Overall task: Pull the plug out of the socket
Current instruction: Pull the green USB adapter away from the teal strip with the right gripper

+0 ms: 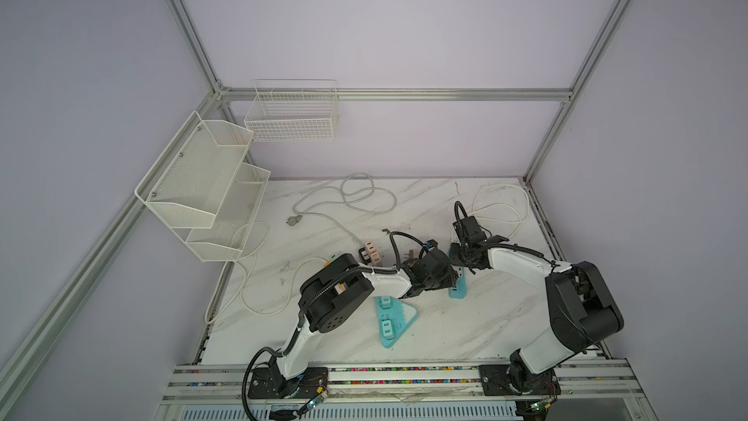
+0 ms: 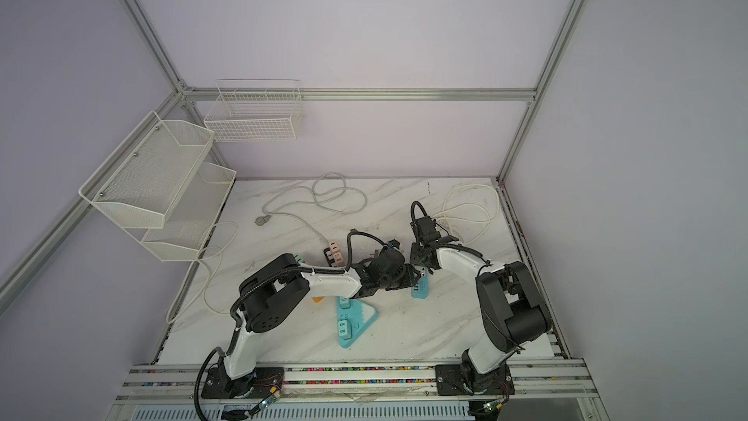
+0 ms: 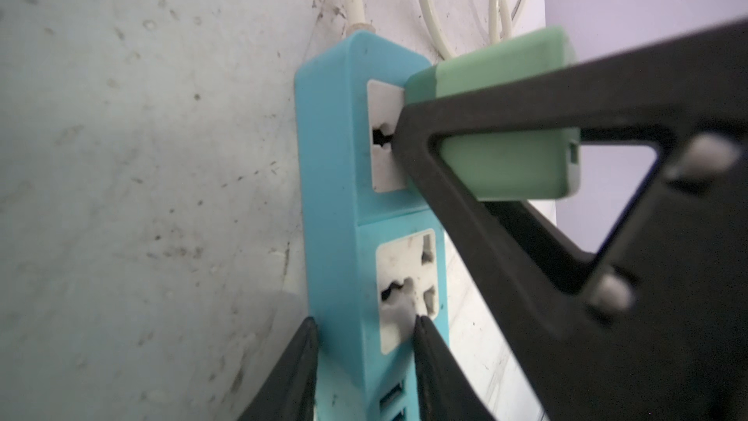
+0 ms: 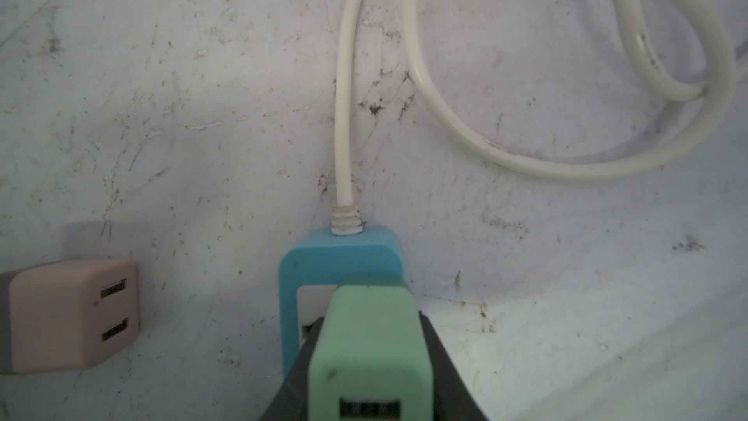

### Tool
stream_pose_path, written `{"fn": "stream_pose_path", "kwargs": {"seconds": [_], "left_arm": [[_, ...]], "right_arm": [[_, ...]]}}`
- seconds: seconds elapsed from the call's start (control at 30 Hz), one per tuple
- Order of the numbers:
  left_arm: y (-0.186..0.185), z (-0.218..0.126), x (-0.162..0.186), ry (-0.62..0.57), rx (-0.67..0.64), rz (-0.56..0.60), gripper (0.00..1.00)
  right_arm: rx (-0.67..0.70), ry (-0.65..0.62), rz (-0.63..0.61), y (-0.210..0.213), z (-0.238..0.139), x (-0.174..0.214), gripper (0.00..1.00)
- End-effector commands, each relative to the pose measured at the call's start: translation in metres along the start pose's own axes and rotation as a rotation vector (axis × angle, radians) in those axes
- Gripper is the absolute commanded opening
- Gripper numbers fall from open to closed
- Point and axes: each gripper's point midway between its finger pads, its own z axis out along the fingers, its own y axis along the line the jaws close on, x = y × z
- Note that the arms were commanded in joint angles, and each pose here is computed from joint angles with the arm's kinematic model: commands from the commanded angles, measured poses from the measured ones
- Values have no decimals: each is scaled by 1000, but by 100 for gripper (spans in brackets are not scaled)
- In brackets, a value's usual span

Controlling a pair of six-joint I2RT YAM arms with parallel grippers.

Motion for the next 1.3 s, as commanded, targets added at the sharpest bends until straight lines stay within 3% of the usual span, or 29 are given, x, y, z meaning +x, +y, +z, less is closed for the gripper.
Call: {"fn": "stream_pose_path", "kwargs": {"seconds": [0.0, 0.23, 0.87, 1.27], "left_arm": [[41, 9, 26, 76, -155, -2, 37], [44, 11, 30, 81, -165, -7, 37], [51, 12, 40, 96, -201, -15, 32], [53, 15, 43, 108, -210, -14, 30]], "right_arm": [[-13, 5, 12, 8, 0, -5, 19], [-59, -7, 16, 19, -4, -10, 16], [39, -40, 20, -7, -21, -18, 13], [13, -47, 13, 6, -23, -20, 10]]}}
